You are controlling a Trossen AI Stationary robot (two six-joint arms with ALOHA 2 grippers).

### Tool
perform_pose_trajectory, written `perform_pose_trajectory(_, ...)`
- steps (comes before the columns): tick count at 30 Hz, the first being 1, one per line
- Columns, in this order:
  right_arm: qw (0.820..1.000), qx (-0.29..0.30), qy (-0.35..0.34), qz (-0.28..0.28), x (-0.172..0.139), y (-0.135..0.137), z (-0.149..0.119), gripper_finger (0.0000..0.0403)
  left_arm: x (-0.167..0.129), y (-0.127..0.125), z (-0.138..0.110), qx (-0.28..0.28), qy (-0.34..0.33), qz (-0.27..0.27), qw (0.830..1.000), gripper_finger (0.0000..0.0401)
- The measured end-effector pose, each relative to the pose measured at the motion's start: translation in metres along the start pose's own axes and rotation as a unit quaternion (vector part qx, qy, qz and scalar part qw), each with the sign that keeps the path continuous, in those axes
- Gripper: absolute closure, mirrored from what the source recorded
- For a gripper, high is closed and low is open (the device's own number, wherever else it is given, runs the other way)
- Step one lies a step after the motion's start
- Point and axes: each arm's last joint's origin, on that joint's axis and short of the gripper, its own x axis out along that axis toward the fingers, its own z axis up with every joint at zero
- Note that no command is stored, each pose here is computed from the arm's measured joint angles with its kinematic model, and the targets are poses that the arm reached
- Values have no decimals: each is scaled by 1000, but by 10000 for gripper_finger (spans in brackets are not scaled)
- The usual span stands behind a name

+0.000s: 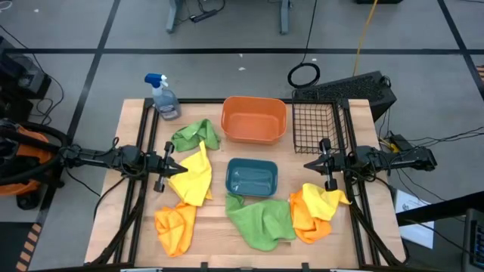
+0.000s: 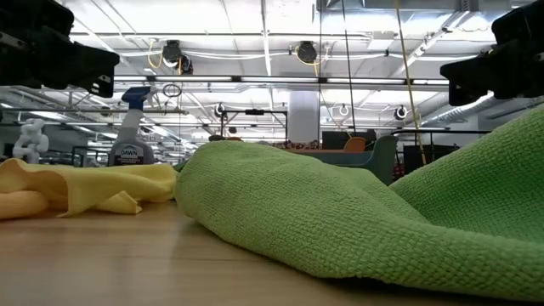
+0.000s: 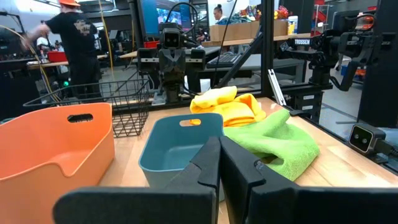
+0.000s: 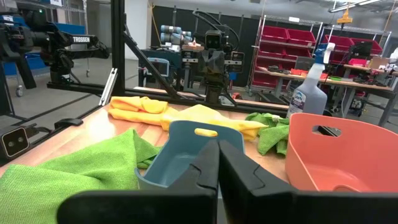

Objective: Sort microfiber towel by color & place in baskets

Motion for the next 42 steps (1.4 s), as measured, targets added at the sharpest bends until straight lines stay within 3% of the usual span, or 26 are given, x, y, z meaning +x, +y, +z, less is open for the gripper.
perform_pose_trajectory(42,1000,0,0,0,0,0,0,403,0,0,0,-2,0,7,1000,391)
